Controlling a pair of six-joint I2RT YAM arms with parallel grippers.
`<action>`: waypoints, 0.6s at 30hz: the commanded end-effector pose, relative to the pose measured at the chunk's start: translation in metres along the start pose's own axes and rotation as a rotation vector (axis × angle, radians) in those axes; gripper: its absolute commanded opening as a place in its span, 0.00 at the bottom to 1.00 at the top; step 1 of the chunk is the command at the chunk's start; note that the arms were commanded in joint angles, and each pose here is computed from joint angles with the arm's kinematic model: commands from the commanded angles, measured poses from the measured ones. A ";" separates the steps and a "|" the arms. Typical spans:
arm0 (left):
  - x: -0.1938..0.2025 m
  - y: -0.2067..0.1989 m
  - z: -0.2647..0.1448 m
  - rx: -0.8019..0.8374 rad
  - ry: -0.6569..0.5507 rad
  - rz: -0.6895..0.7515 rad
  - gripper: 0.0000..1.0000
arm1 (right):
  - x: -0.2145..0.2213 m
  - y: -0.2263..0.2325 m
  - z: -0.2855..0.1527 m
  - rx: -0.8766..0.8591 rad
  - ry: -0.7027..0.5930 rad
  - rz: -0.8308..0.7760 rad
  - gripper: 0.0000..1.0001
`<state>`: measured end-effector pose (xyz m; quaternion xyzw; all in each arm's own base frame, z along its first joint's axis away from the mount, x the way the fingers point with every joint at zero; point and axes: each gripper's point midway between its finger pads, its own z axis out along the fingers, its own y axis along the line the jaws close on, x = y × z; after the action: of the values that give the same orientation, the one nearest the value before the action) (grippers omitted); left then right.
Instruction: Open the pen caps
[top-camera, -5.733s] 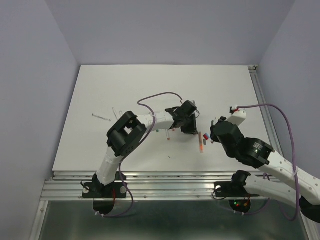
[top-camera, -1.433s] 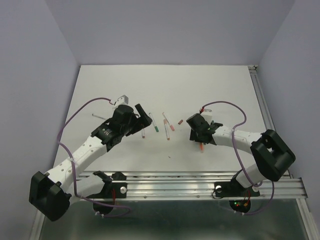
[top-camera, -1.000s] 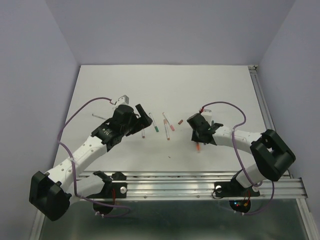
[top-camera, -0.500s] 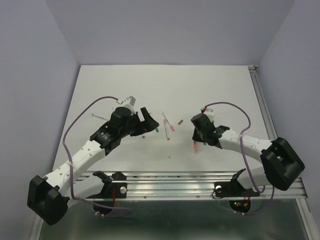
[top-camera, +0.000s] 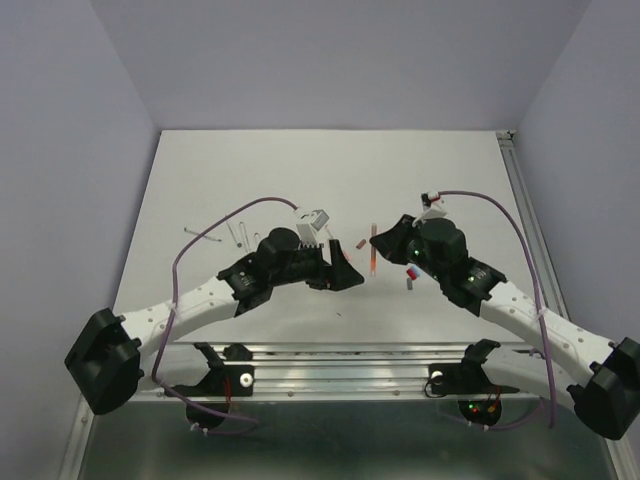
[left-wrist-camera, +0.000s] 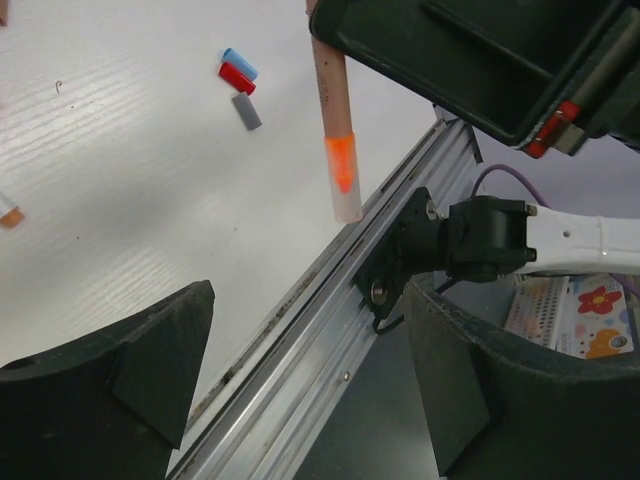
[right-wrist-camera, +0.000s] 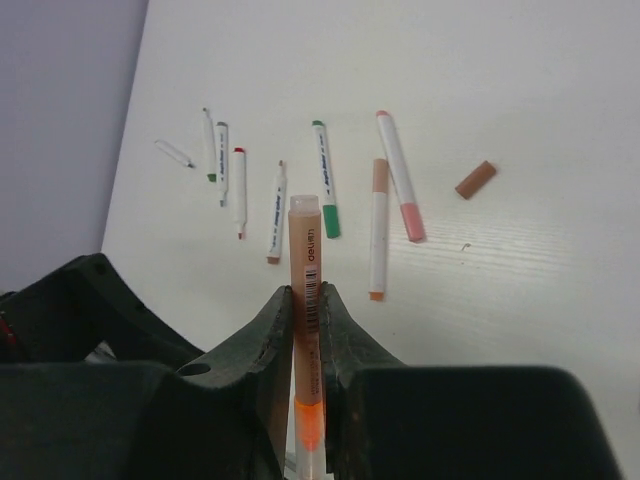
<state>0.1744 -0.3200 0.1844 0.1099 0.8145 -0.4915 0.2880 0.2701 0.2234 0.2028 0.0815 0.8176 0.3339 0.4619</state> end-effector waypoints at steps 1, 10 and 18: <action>-0.030 -0.034 0.011 0.109 -0.075 0.032 0.87 | -0.020 0.035 -0.004 -0.146 -0.055 0.062 0.01; -0.042 -0.041 0.032 0.126 -0.078 0.007 0.75 | -0.027 0.044 -0.008 -0.203 -0.103 0.175 0.01; -0.048 -0.046 0.042 0.139 -0.072 -0.007 0.46 | -0.027 0.039 -0.008 -0.195 -0.123 0.209 0.01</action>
<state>0.2047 -0.3608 0.1966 0.0951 0.8004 -0.5172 0.2879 0.2689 0.2417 0.2325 0.1234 0.7683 0.4303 0.4575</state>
